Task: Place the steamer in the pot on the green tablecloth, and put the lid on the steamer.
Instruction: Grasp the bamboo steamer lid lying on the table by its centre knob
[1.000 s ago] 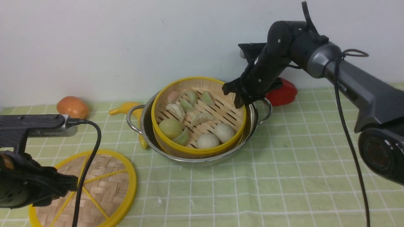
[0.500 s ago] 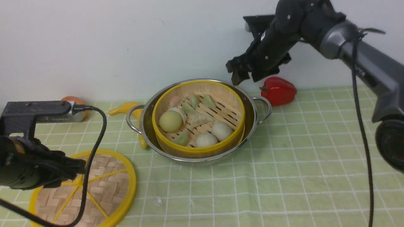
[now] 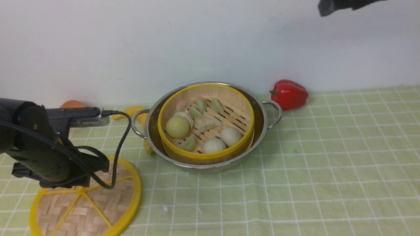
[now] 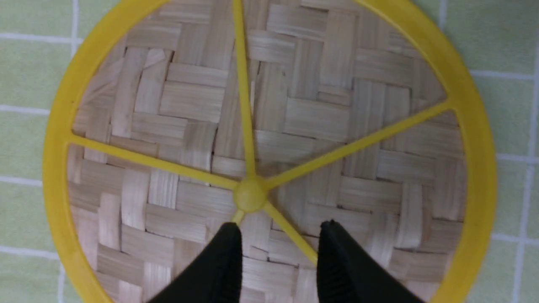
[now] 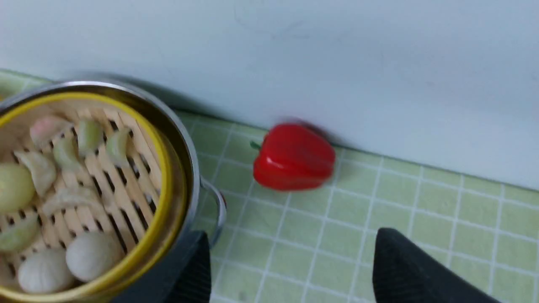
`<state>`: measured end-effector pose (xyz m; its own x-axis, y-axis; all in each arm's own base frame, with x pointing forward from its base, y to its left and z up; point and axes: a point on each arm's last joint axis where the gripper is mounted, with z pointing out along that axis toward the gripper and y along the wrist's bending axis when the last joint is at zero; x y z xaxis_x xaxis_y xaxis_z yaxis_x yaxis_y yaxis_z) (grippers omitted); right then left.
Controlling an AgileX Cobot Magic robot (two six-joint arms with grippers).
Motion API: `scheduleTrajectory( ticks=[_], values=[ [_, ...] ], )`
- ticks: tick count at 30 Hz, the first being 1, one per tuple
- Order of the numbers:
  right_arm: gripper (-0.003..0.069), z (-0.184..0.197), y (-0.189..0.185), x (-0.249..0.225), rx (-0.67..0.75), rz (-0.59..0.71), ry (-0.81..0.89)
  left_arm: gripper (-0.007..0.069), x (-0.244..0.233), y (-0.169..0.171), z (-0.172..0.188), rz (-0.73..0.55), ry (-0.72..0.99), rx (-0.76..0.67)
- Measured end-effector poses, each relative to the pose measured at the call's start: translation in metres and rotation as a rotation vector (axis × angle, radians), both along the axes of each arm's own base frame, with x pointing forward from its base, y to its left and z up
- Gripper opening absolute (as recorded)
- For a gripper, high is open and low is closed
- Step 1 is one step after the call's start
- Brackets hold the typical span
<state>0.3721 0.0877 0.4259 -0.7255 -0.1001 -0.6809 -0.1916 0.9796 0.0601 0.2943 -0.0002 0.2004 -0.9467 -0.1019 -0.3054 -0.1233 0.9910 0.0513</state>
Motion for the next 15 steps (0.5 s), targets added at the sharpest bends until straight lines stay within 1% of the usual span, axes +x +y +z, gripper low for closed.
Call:
scheduleTrajectory(
  ticks=[1, 2, 4, 8, 10, 15],
  values=[
    [0.0501, -0.003, -0.001, -0.002, -0.006, 0.000, 0.012, 0.0243, 0.000, 0.001, -0.001, 0.004, 0.001, 0.000],
    [0.0501, 0.005, -0.011, -0.023, -0.018, -0.002, 0.005, 0.0243, 0.003, 0.005, -0.007, 0.026, 0.005, -0.003],
    [0.0501, 0.008, -0.023, -0.050, -0.038, -0.014, 0.007, 0.0243, 0.007, 0.009, -0.016, 0.046, 0.021, -0.005],
    [0.0501, 0.009, -0.039, -0.087, -0.057, -0.041, 0.010, 0.0243, 0.012, 0.010, -0.028, 0.048, 0.029, -0.009],
    [0.0501, 0.010, -0.044, -0.101, -0.066, -0.050, 0.003, 0.0243, 0.015, 0.009, -0.033, 0.045, 0.023, -0.011],
    [0.0501, 0.012, -0.048, -0.119, -0.077, -0.054, -0.009, 0.0238, 0.019, 0.009, -0.042, 0.060, 0.030, -0.018]
  ],
)
